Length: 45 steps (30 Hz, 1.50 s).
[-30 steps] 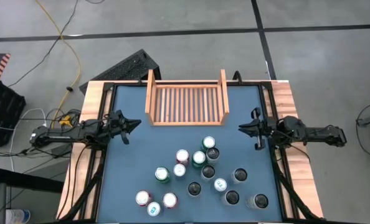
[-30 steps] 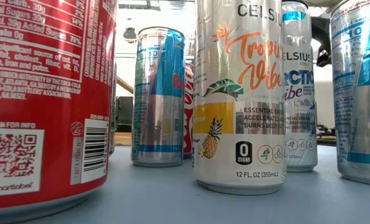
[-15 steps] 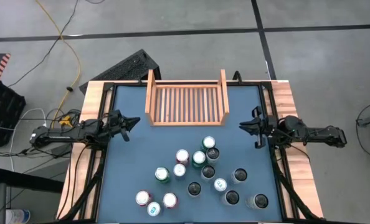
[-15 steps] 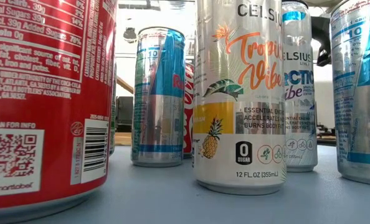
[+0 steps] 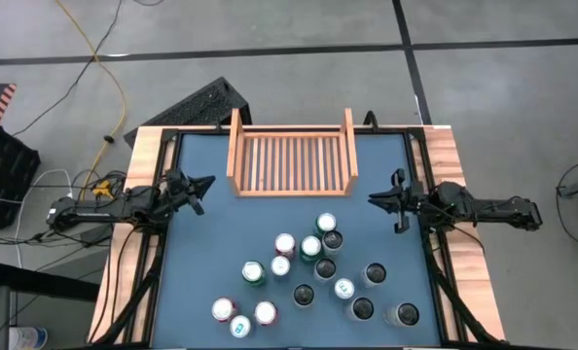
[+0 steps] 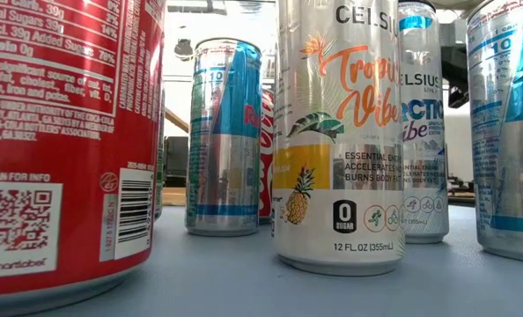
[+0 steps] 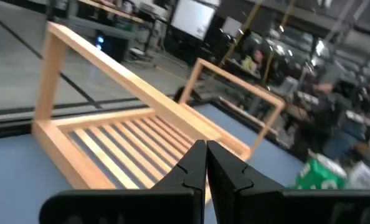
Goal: Place canned beverage on shelf
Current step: Put the top right green soda can aligned with the green soda on the shelf
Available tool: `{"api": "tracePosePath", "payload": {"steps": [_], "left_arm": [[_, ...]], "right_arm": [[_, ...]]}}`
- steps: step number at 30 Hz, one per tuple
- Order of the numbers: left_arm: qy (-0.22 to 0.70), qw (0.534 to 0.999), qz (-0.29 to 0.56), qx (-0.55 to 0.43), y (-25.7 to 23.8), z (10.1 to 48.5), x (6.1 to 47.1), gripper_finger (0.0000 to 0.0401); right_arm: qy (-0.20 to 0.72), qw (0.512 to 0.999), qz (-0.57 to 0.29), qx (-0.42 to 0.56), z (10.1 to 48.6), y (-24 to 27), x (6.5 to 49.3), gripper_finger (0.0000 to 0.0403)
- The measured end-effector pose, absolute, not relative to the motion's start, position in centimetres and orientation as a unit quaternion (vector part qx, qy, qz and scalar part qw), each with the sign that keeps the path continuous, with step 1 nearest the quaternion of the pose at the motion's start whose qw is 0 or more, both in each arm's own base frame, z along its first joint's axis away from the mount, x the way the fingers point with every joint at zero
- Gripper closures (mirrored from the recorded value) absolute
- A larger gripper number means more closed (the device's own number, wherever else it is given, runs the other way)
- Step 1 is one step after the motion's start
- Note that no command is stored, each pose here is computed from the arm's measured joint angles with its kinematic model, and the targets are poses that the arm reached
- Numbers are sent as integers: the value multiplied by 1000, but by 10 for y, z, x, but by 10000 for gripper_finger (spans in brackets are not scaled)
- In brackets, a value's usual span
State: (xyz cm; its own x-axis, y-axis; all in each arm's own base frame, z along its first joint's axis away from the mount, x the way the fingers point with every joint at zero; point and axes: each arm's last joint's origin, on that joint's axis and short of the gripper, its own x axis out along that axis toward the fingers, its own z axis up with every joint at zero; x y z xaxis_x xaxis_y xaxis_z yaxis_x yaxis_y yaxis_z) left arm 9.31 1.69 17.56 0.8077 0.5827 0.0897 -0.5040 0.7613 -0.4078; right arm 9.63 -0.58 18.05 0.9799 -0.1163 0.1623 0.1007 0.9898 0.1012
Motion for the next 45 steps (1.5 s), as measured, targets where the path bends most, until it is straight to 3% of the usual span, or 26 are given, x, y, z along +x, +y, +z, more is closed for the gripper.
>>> {"api": "tracePosePath", "payload": {"steps": [4, 7, 17, 21, 33, 45], "left_arm": [[-148, 926, 301, -172, 18, 185, 91, 401], [-178, 930, 287, -146, 17, 193, 89, 400], [-231, 951, 164, -126, 11, 228, 82, 342], [-238, 954, 134, -121, 9, 238, 81, 315], [-203, 959, 139, -141, 9, 270, 95, 281], [-151, 971, 153, -103, 9, 300, 108, 281]], "right_arm": [[-93, 991, -67, 63, 188, -7, 94, 394], [-125, 988, -66, 53, 207, -6, 89, 366], [-144, 986, -80, 32, 265, -7, 74, 203], [-117, 989, -81, 31, 284, -7, 77, 163], [170, 978, -49, 107, 343, 1, 109, 183], [413, 879, -34, 236, 393, 32, 132, 196]]}}
